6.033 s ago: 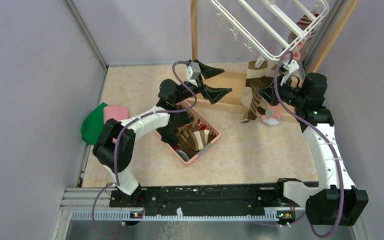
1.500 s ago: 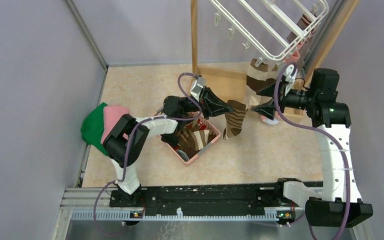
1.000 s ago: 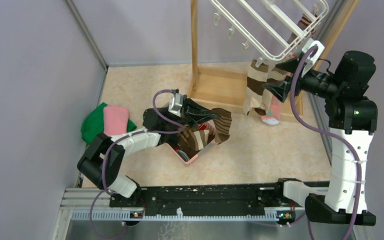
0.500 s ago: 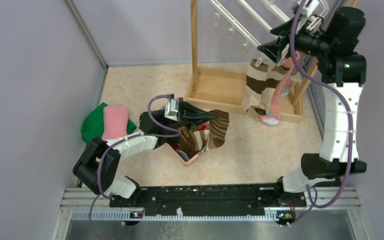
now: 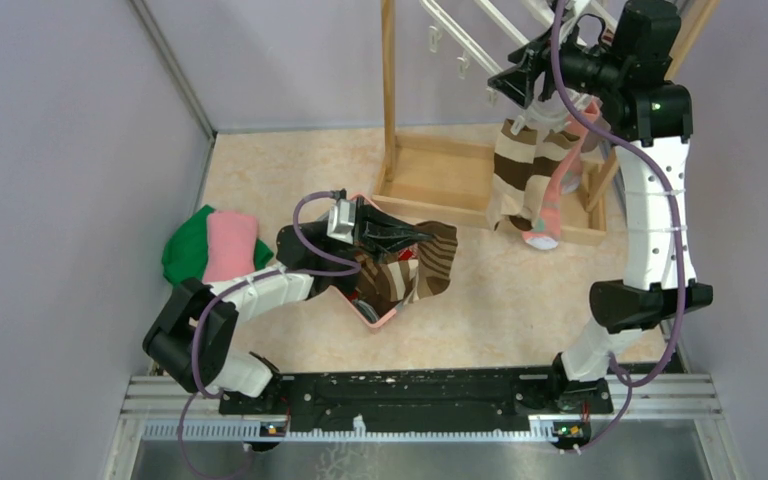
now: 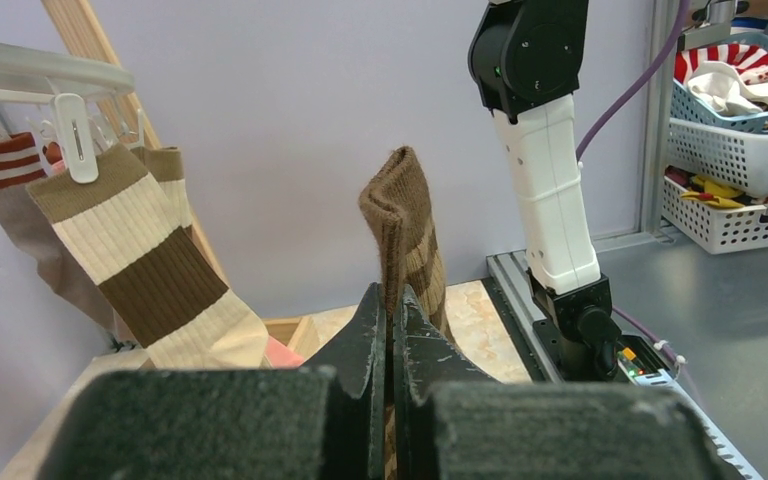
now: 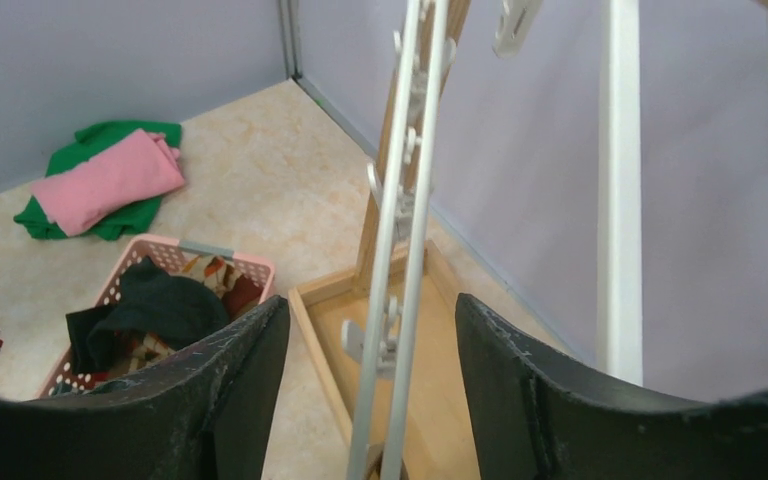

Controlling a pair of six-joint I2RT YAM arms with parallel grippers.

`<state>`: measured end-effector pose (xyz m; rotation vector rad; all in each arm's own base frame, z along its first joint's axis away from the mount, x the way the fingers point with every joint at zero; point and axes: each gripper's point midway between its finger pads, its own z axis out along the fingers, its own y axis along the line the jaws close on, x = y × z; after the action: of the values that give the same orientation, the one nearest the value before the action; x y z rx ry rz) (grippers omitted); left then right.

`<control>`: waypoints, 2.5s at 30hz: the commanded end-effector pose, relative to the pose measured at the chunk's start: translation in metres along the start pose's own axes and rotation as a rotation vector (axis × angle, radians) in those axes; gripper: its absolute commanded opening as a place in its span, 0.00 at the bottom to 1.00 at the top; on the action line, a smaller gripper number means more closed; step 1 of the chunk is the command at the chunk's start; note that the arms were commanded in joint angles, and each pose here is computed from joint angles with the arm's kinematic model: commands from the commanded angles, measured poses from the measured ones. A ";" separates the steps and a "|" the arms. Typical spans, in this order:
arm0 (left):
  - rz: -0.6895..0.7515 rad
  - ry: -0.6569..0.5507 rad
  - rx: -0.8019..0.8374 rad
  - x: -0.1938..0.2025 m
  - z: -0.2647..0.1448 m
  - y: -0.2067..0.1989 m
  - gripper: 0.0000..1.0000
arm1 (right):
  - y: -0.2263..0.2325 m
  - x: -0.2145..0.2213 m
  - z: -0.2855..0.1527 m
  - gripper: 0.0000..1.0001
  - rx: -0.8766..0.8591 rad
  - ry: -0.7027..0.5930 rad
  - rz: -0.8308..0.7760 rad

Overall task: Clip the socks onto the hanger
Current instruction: Rotate the hanger at the center of the board.

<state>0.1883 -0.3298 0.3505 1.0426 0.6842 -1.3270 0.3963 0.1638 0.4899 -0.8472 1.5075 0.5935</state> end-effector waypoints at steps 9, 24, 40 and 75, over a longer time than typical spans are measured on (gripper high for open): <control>0.059 -0.028 0.016 -0.017 -0.001 -0.009 0.00 | 0.006 -0.021 0.014 0.56 -0.017 -0.046 -0.050; 0.052 -0.023 0.018 -0.018 -0.001 -0.012 0.00 | 0.014 -0.016 0.009 0.29 -0.038 -0.006 -0.134; 0.055 -0.028 0.030 -0.021 0.002 -0.015 0.00 | 0.032 -0.023 -0.044 0.19 -0.092 -0.014 -0.246; 0.066 -0.021 0.052 -0.016 0.005 -0.014 0.00 | 0.061 0.028 -0.124 0.31 -0.032 -0.068 -0.111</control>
<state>0.1786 -0.3287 0.3523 1.0552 0.6829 -1.3344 0.2953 0.0769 0.4657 -0.8798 1.4706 0.4763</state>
